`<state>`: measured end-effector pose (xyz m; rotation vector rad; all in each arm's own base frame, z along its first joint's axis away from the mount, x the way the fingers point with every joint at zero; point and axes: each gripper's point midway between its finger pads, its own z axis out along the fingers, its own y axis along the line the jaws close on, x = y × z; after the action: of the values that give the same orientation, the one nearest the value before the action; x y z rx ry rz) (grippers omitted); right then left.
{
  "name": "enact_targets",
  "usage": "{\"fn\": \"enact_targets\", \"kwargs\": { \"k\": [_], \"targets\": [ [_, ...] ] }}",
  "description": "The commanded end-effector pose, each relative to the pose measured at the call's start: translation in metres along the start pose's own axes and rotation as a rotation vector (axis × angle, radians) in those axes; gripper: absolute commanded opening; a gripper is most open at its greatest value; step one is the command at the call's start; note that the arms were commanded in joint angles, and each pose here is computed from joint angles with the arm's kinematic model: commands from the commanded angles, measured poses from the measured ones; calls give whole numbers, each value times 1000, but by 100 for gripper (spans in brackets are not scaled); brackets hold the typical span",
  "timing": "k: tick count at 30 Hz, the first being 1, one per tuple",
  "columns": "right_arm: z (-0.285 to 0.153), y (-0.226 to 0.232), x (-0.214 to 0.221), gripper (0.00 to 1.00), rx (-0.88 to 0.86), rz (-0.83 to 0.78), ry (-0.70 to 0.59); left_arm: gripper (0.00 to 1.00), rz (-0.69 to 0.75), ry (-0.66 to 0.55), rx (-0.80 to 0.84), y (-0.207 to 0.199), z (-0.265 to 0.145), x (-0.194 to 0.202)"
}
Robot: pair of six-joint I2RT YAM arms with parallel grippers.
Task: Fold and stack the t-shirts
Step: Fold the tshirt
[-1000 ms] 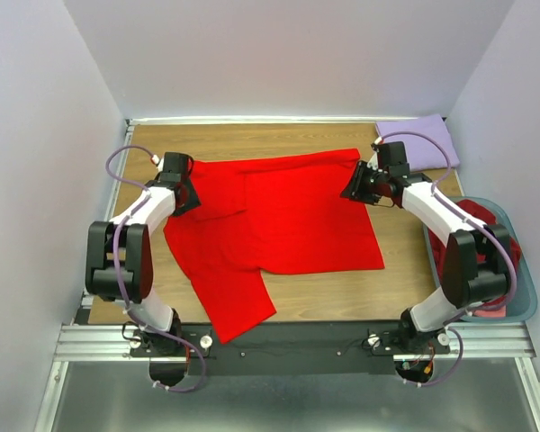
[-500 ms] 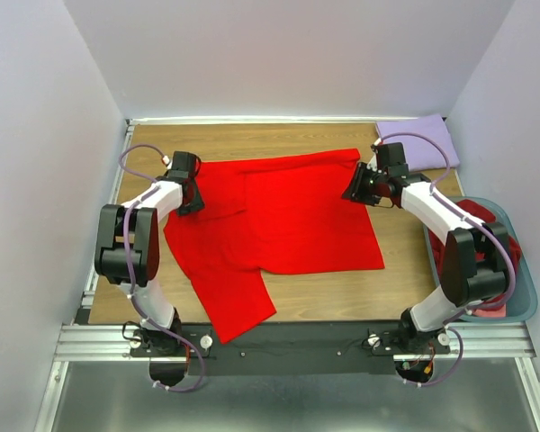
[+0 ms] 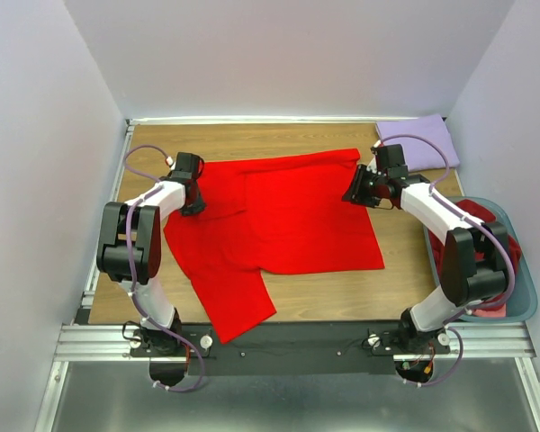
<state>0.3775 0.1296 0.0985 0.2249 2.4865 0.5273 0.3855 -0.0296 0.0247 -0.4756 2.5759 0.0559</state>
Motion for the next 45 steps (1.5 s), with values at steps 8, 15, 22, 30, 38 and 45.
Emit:
{"fn": "enact_targets", "kwargs": {
  "k": [8,15,22,30,38,45],
  "targets": [
    [7,-5,2,42,29,-13,7,10,3,-40,-3,-5,-11,-10],
    [19,-10,-32,42,79,-54,-56,2,4,-87,-15,-4,-29,-28],
    [43,-28,-88,42,98,0,-133,2,9,-128,7,-10,-43,-47],
    [83,-45,-129,42,94,-1,-175,6,33,-115,20,-15,-37,-50],
    [107,-65,-155,42,112,50,-210,19,39,-90,32,-18,-27,-41],
    [104,-45,-142,42,-20,49,-149,47,19,-75,16,-16,-10,-34]
  ]
}}
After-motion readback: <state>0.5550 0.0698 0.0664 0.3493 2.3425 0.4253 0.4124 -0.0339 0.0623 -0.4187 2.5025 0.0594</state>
